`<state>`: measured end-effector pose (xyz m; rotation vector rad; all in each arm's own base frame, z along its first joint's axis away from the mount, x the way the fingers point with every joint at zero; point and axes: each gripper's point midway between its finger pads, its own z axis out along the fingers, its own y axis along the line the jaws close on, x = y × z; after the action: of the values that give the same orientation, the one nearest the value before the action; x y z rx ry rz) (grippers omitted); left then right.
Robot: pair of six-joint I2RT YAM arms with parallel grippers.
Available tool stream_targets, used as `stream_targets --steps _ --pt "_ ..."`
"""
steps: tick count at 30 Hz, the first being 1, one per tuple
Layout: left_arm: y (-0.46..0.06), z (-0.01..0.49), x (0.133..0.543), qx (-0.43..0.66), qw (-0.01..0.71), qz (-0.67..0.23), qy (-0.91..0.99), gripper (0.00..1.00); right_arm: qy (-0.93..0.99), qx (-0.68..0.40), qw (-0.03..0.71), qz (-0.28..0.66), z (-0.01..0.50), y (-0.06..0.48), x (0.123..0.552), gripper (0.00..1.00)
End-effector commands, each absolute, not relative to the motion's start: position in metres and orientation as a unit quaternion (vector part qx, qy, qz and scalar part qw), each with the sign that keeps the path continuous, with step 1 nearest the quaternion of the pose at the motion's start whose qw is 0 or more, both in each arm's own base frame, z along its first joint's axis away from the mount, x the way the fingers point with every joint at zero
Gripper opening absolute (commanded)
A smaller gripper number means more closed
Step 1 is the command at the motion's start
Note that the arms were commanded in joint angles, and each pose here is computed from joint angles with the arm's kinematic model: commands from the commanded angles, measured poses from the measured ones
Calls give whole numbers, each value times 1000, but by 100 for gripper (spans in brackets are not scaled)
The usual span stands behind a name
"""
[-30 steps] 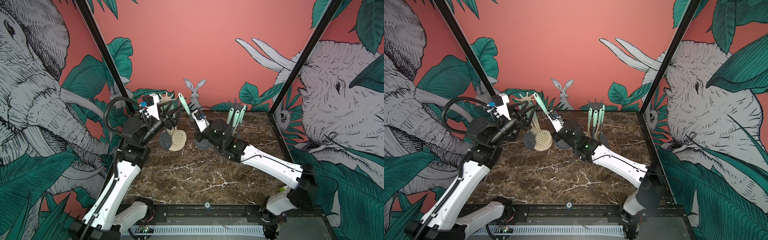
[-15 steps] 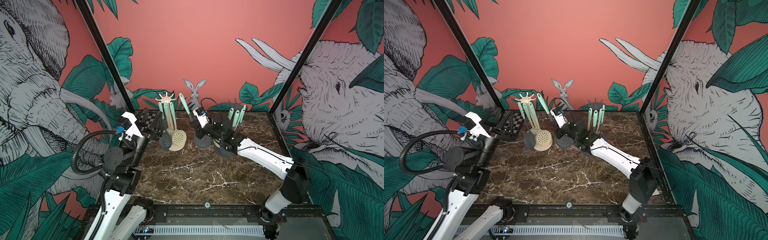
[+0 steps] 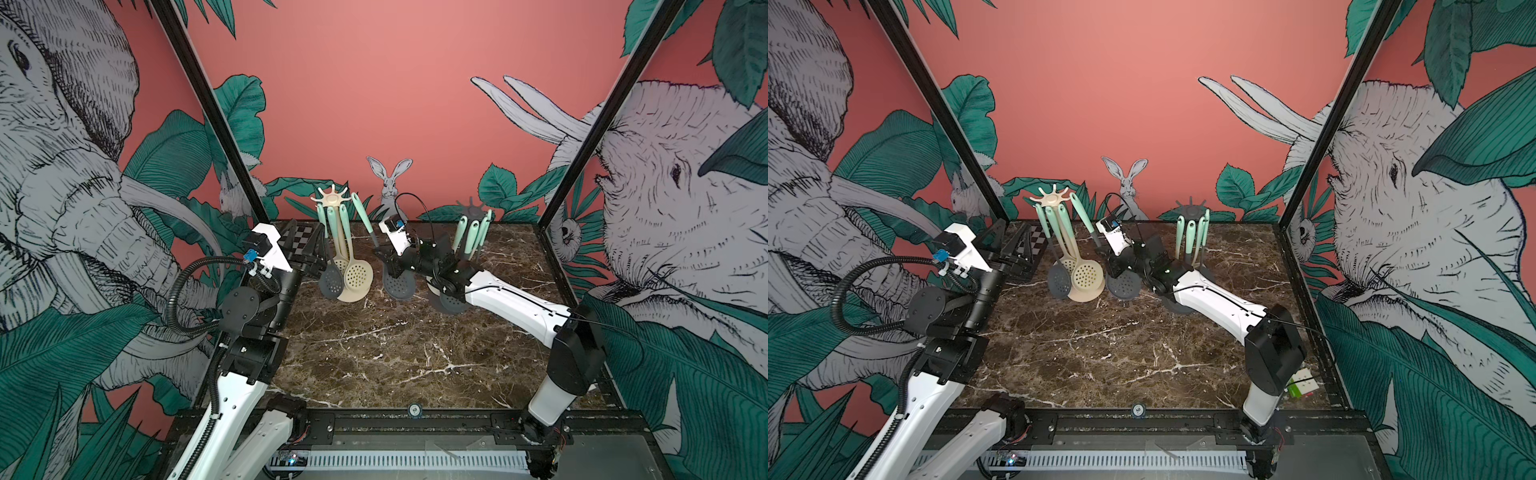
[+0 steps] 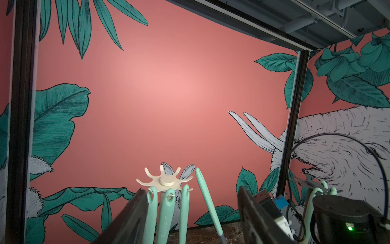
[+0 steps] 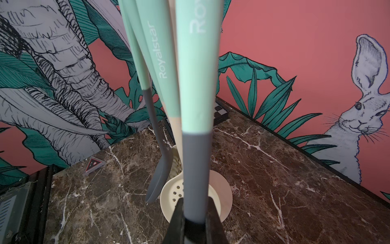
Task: Hang the skimmer on the kitchen utensil rack
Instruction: Hang the skimmer on the rack.
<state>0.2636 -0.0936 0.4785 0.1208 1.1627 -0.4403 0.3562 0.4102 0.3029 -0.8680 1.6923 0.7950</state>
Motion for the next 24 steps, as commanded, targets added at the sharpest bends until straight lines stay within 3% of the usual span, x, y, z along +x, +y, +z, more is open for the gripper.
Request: stream_targets --steps 1,24 --pt "-95 488 257 64 824 -210 523 69 684 -359 529 352 323 415 359 0" --pt "-101 488 257 78 820 -221 522 69 685 -385 473 399 310 429 359 0"
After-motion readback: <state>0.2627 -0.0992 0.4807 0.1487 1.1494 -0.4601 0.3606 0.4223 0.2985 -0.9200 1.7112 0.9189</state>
